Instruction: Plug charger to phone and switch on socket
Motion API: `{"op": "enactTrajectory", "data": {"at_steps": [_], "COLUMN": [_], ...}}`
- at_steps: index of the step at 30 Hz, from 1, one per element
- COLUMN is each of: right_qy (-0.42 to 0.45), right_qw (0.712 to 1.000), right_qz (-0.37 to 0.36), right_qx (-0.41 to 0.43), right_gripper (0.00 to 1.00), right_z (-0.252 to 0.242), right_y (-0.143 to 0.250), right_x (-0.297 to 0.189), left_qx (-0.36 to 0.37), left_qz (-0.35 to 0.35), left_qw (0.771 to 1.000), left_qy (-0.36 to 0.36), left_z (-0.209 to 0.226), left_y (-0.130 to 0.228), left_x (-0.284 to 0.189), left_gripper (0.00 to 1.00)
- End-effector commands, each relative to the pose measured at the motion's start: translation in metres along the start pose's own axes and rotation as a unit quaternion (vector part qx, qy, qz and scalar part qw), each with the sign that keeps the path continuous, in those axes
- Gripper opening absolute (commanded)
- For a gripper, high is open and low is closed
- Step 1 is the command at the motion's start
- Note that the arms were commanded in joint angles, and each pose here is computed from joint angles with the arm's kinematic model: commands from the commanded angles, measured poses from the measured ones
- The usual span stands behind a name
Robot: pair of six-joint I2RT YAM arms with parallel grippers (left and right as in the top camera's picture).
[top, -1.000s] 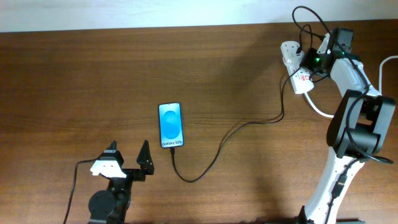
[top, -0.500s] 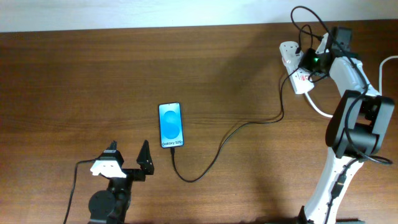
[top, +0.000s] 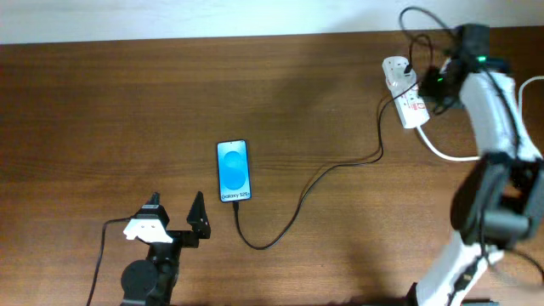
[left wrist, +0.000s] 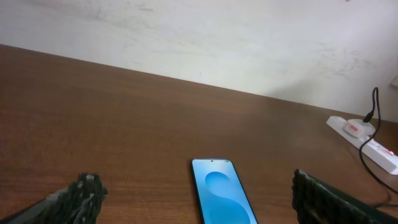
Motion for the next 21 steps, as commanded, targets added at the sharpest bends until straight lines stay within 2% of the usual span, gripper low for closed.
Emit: {"op": "enactTrajectory", "data": {"at_steps": [1,4,8,12,13,14,15,17,18,21], "right_qy": [0.0,-0.03,-0.092,-0.123,-0.125,-0.126,-0.127,-0.126,-0.126,-0.115], "right_qw": [0.996,0.987,0.951,0.927,0.924,0.921,0.92,0.92,0.922,0.94], "right_qz": [-0.083,-0.151,-0.277,-0.338,-0.347,-0.354,-0.356,-0.356,-0.352,-0.302], "right_qx": [-0.012,-0.04,-0.098,-0.106,-0.105,-0.104,-0.103,-0.103,-0.104,-0.113], "right_gripper": [0.04,0.04,0.04,0.05,0.1,0.38,0.61,0.96,0.98,0.98], "right_z": [0.007,0.032,0.059,0.042,0.035,0.026,0.019,0.01,0.007,0.001], "right_y": [-0.01,0.003,0.044,0.099,0.111,0.128,0.143,0.162,0.168,0.188], "right_x": [-0.106,-0.193,-0.32,-0.394,-0.405,-0.417,-0.424,-0.431,-0.431,-0.418], "left_qx": [0.008,0.008,0.008,0.008,0.008,0.008,0.008,0.008,0.008,0.008], "left_qz": [0.005,0.005,0.005,0.005,0.005,0.005,0.005,0.005,0.005,0.005], "left_qw": [1.0,1.0,1.0,1.0,1.0,1.0,1.0,1.0,1.0,1.0], "left_qy": [0.008,0.008,0.008,0.008,0.008,0.008,0.008,0.008,0.008,0.008], "left_z": [-0.002,-0.002,-0.002,-0.002,-0.002,-0.002,-0.002,-0.002,-0.002,-0.002], "left_y": [0.002,0.002,0.002,0.002,0.002,0.002,0.002,0.002,0.002,0.002], "left_x": [0.0,0.0,0.0,0.0,0.0,0.0,0.0,0.0,0.0,0.0], "left_gripper": [0.99,0.99,0.99,0.99,0.99,0.99,0.99,0.99,0.99,0.99]}}
Point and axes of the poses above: each gripper's point midway between its finger pads, its own x axis out along the fingers, its own z axis along the line the jaws close on, y = z × x, the point moved 4 cm from there along -x, back along the fingers, and after that the axes turned 8 degrees about -x, right-handed, at the moved point
